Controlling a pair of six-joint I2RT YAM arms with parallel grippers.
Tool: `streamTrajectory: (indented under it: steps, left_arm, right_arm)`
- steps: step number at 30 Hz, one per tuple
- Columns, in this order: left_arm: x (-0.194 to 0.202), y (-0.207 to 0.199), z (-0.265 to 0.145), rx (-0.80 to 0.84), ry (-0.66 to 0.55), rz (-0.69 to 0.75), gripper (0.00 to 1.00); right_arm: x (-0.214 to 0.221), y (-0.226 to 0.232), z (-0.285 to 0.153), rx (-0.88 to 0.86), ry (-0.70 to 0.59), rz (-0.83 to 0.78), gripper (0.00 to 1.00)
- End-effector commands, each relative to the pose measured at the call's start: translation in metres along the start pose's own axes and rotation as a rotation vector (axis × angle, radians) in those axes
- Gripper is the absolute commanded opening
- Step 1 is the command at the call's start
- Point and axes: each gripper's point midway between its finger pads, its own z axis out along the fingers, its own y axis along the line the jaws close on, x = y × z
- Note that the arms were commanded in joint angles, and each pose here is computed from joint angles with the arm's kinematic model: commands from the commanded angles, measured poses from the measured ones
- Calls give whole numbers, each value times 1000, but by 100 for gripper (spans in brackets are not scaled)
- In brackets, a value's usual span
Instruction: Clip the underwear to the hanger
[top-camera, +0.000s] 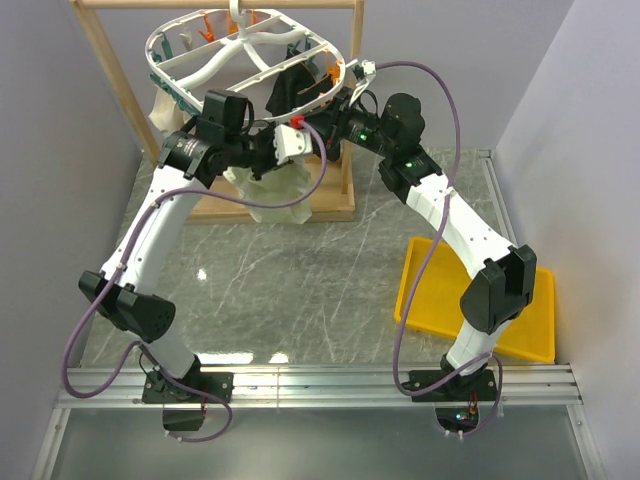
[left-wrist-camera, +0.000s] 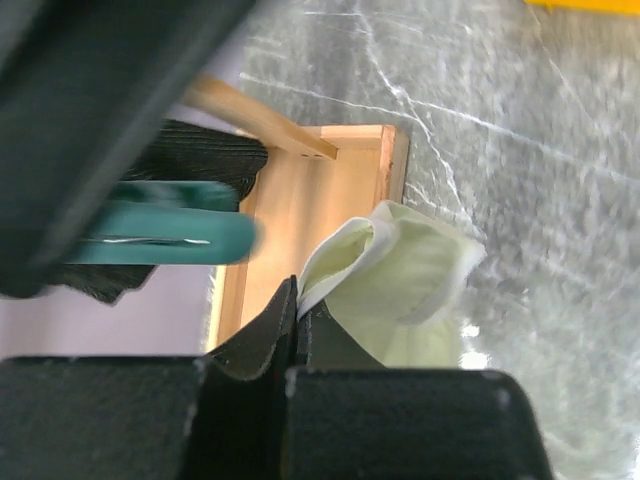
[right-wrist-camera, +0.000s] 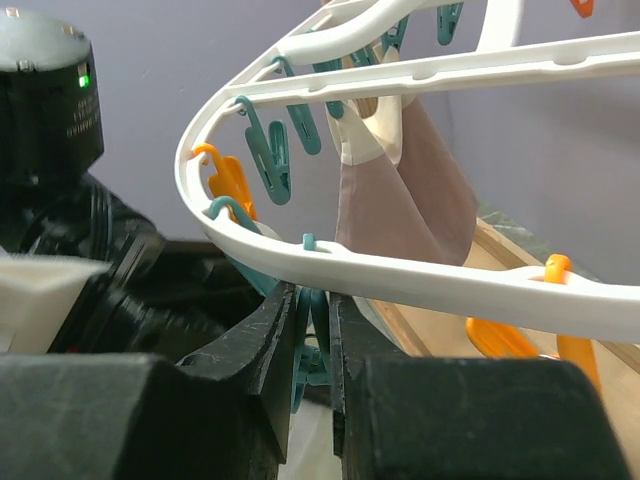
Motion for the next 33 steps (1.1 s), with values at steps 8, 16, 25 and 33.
streamTrajectory:
  steps: [8,16,25,33]
  left_arm:
    - [-1,3,-14,-87,59,-258,0]
    - [-4,9,-15,-127,47,-261,0]
    - [-11,24,-20,-206,19,-284,0]
    - [-11,30,-21,-240,21,-318,0]
  right_arm:
    - [-10,16,-9,-23,-5,-18,0]
    - [-6,18,-9,-34,1,-15,0]
    - [-4,17,-8,-23,-2,-18,0]
    - [-1,21,-8,-36,-4,-25,0]
